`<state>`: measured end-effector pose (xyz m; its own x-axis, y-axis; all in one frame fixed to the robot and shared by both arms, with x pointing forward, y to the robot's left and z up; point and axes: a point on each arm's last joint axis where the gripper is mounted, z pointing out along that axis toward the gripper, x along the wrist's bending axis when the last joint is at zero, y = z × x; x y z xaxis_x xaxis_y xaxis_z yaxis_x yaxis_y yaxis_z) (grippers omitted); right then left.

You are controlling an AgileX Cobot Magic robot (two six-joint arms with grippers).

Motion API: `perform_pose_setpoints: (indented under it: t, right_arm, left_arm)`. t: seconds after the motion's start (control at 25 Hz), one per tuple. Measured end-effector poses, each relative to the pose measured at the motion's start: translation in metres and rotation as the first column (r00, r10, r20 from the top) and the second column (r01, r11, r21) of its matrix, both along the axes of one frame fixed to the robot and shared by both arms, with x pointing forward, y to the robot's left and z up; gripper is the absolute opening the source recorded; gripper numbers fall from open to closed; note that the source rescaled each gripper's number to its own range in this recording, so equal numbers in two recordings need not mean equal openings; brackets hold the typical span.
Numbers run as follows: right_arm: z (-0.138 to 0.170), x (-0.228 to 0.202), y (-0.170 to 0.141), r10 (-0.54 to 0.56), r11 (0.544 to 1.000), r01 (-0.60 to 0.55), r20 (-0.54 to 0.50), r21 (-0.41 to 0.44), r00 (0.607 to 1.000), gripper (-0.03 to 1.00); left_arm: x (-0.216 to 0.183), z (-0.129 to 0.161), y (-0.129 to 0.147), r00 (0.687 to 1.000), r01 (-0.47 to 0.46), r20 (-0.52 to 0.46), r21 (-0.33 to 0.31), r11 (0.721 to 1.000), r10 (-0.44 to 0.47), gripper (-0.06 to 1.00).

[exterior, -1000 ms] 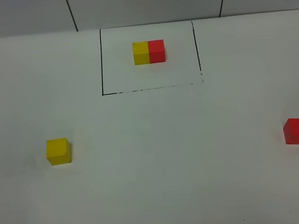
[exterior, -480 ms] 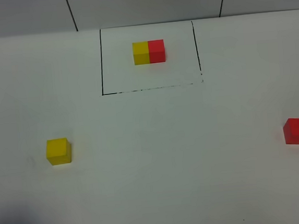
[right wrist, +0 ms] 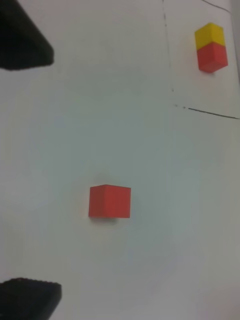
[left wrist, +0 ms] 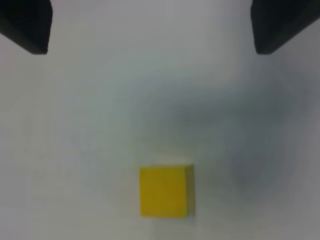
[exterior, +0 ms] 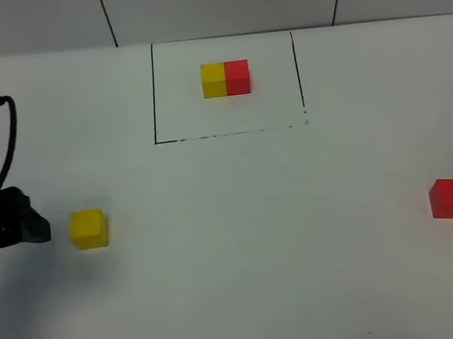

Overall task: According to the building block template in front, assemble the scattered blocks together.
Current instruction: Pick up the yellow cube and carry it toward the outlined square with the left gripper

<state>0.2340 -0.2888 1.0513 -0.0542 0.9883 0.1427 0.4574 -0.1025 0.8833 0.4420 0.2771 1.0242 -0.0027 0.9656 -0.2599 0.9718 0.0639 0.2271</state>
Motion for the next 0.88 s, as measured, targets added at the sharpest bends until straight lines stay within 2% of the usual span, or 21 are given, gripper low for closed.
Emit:
perform_pose_setpoints:
  t: [0.2, 0.56, 0.88]
  right_arm:
    - [0.0, 0.0, 0.0, 0.0, 1.0, 0.0, 0.0, 0.0, 1.0, 0.76]
    - [0.0, 0.0, 0.0, 0.0, 1.0, 0.0, 0.0, 0.0, 1.0, 0.76]
    - [0.0, 0.0, 0.0, 0.0, 1.0, 0.0, 0.0, 0.0, 1.0, 0.76]
  left_arm:
    - [0.025, -0.028, 0.001, 0.995, -0.008, -0.101, 0.035, 0.999, 0.011, 0.78]
    - [0.05, -0.046, -0.03, 0.992, 0.014, -0.123, 0.193, 0.981, 0.01, 0.78]
    - [0.065, -0.066, -0.036, 0.994, -0.024, -0.104, 0.202, 0.979, 0.046, 0.78]
